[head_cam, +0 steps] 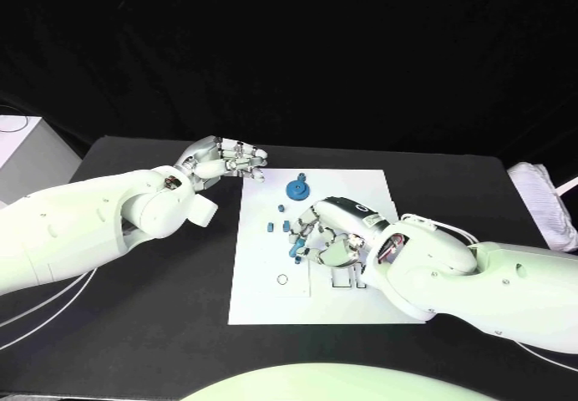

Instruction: Assemble the parts on the task board

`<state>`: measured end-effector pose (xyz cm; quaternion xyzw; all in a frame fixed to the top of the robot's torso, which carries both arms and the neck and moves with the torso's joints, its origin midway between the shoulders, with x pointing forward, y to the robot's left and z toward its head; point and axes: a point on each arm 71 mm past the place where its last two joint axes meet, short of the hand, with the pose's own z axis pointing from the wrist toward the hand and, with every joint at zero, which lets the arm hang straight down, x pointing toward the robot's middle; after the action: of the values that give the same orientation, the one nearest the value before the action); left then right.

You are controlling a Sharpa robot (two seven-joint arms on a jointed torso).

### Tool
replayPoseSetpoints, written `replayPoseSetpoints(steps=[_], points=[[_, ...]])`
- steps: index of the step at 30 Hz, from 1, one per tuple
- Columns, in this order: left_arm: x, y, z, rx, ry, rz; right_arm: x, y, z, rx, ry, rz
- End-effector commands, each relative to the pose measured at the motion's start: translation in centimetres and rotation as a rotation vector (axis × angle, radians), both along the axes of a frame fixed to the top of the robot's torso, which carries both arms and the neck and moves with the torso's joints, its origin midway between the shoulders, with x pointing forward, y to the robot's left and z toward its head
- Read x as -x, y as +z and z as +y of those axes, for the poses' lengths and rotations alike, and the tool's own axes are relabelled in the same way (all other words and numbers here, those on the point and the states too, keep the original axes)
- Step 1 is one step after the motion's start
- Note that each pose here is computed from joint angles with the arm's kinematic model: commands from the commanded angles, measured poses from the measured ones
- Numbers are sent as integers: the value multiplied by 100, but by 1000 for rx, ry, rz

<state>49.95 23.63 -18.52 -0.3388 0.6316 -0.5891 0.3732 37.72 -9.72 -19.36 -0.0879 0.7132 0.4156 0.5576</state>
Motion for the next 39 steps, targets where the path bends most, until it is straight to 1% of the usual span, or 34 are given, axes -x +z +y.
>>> replayPoseSetpoints(steps=[1,7,10,14,24,39], points=[[6,7,-40,13,-24,-5,58,-31,81,-2,48,-41],[3,4,-51,14,-27,-5,95,-182,161,22,72,-27],[2,2,-51,14,-27,-4,111,-243,200,32,83,-21],[3,1,-56,14,-29,-4,124,-296,247,44,96,-18],[5,0,-44,13,-27,-2,120,-390,272,84,103,-9],[7,-1,-33,11,-25,-1,123,-474,272,123,108,8]])
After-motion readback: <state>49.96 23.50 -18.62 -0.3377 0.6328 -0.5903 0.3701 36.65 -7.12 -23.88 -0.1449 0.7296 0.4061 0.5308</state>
